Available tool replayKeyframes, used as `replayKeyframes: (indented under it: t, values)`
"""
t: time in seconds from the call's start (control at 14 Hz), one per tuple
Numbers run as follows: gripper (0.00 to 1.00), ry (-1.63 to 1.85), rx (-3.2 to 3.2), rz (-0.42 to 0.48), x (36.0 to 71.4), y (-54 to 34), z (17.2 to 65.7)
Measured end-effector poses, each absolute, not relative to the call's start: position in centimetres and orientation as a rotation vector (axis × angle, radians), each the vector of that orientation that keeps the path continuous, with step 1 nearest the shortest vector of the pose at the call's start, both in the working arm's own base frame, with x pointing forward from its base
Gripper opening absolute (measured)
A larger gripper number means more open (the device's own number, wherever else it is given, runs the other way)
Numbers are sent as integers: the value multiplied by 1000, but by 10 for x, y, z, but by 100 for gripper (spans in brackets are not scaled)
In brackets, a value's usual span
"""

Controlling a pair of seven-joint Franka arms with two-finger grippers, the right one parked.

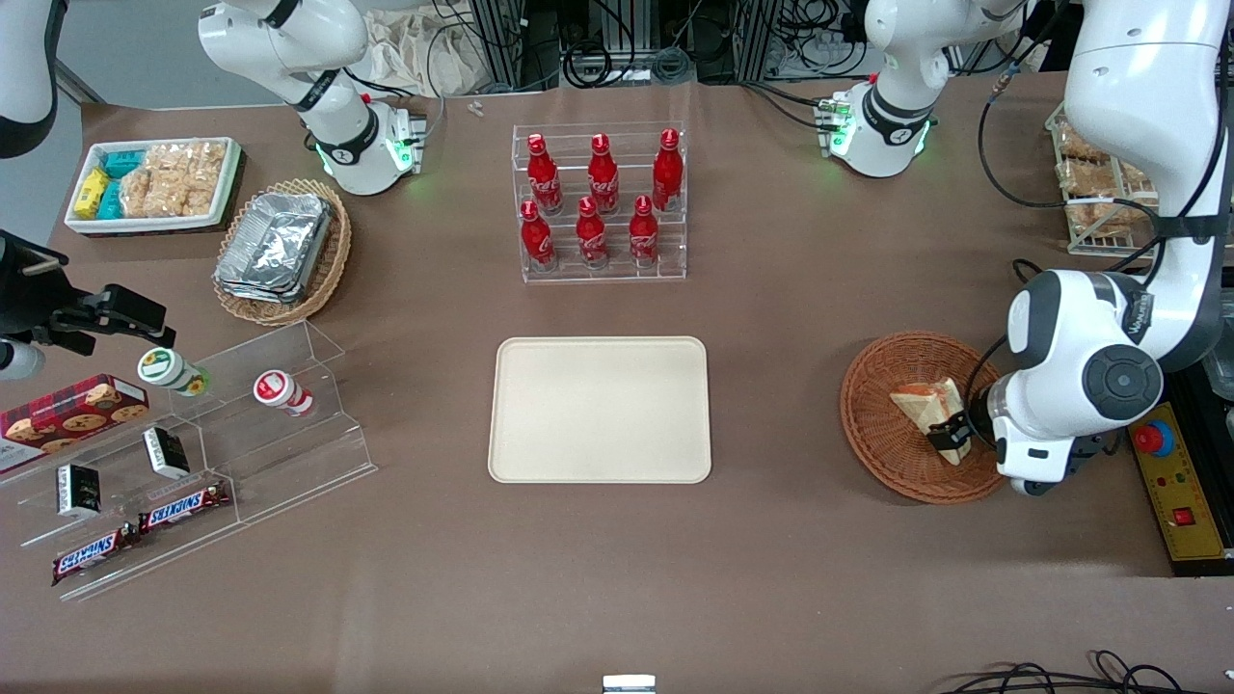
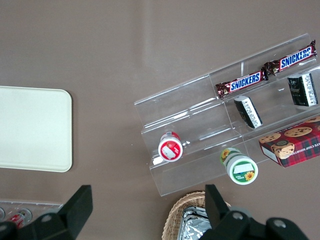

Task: Place sandwich from basket to tray
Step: 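Lower the left gripper and close it on the wrapped sandwich, then lift the sandwich out of the basket and carry it toward the cream tray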

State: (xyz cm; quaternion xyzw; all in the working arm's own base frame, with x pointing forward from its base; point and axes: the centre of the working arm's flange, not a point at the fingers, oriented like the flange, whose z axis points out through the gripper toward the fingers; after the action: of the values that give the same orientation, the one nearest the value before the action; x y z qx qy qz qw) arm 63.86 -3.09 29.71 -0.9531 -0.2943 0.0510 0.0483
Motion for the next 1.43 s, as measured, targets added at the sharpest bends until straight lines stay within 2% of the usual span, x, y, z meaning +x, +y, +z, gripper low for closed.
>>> replayKeyframes:
  t: [0.29, 0.57, 0.64, 0.86, 1.0, 1.07, 1.21, 1.43]
  values:
    - [100, -883, -2909, 192, 620, -34, 261]
    - [100, -880, -2902, 216, 615, -33, 252]
    - [93, -880, -2902, 221, 614, -33, 250]
    - [59, -881, -2901, 226, 614, -33, 247]
    - [43, -892, -2899, 221, 615, -33, 248]
    - [37, -895, -2897, 218, 616, -32, 252]
    - [33, -894, -2869, 249, 618, -28, 275]
    - [19, -873, -2833, 271, 623, -17, 357]
